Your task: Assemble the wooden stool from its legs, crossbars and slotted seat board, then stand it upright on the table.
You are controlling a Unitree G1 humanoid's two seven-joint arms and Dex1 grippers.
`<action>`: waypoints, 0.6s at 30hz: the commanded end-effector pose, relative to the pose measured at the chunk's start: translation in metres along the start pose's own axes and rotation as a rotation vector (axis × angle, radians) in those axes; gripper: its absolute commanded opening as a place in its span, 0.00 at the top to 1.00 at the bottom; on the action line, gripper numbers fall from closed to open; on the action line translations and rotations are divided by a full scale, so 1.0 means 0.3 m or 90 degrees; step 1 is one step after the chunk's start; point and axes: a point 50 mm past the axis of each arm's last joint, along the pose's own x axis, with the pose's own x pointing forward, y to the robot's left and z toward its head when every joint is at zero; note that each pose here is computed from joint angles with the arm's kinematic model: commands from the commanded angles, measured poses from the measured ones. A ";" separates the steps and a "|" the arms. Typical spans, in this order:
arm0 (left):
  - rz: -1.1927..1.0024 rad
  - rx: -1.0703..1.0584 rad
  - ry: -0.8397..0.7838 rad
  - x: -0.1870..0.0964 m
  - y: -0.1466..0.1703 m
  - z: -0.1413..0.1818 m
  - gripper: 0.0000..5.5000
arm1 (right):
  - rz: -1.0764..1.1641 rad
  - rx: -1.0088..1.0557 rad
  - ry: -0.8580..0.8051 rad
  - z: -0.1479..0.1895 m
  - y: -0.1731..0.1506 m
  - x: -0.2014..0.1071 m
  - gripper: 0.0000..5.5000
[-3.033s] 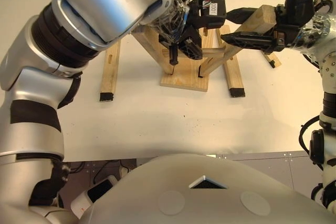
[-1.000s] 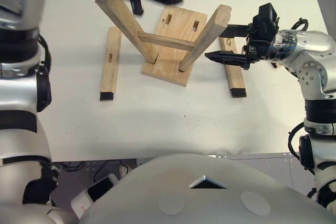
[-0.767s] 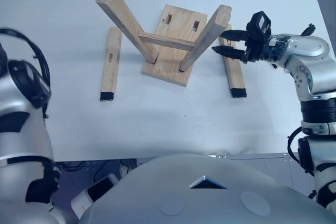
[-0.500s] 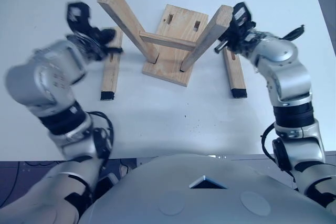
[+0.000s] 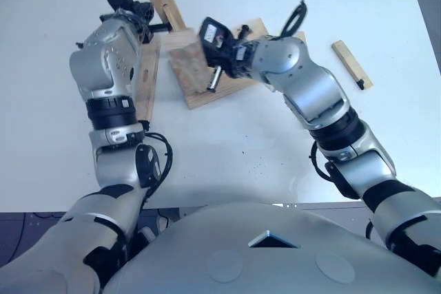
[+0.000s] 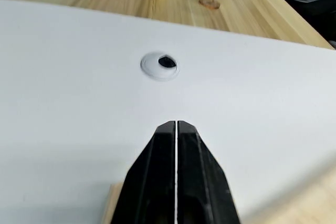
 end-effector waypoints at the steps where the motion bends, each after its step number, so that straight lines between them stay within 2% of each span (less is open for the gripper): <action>1: 0.009 -0.003 -0.015 -0.051 0.088 0.021 1.00 | -0.068 -0.004 0.016 -0.026 -0.119 -0.045 1.00; 3: -0.016 -0.010 0.010 -0.116 0.127 0.000 1.00 | -0.132 0.016 0.052 -0.098 -0.224 -0.093 1.00; 5: -0.071 0.038 0.089 -0.188 0.133 -0.043 1.00 | -0.178 0.022 0.111 -0.194 -0.308 -0.119 1.00; 7: -0.148 0.119 0.193 -0.275 0.108 -0.091 1.00 | -0.189 0.032 0.164 -0.282 -0.346 -0.121 1.00; 11: -0.275 0.214 0.269 -0.432 0.073 -0.073 1.00 | -0.132 0.050 0.244 -0.409 -0.327 -0.106 1.00; 14: -0.367 0.262 0.371 -0.517 0.039 -0.154 1.00 | -0.069 0.051 0.271 -0.462 -0.293 -0.112 1.00; 16: -0.406 0.245 0.404 -0.519 0.007 -0.216 1.00 | -0.042 0.049 0.275 -0.478 -0.274 -0.113 1.00; 18: -0.402 0.216 0.412 -0.480 -0.016 -0.277 1.00 | -0.018 0.042 0.276 -0.480 -0.260 -0.112 1.00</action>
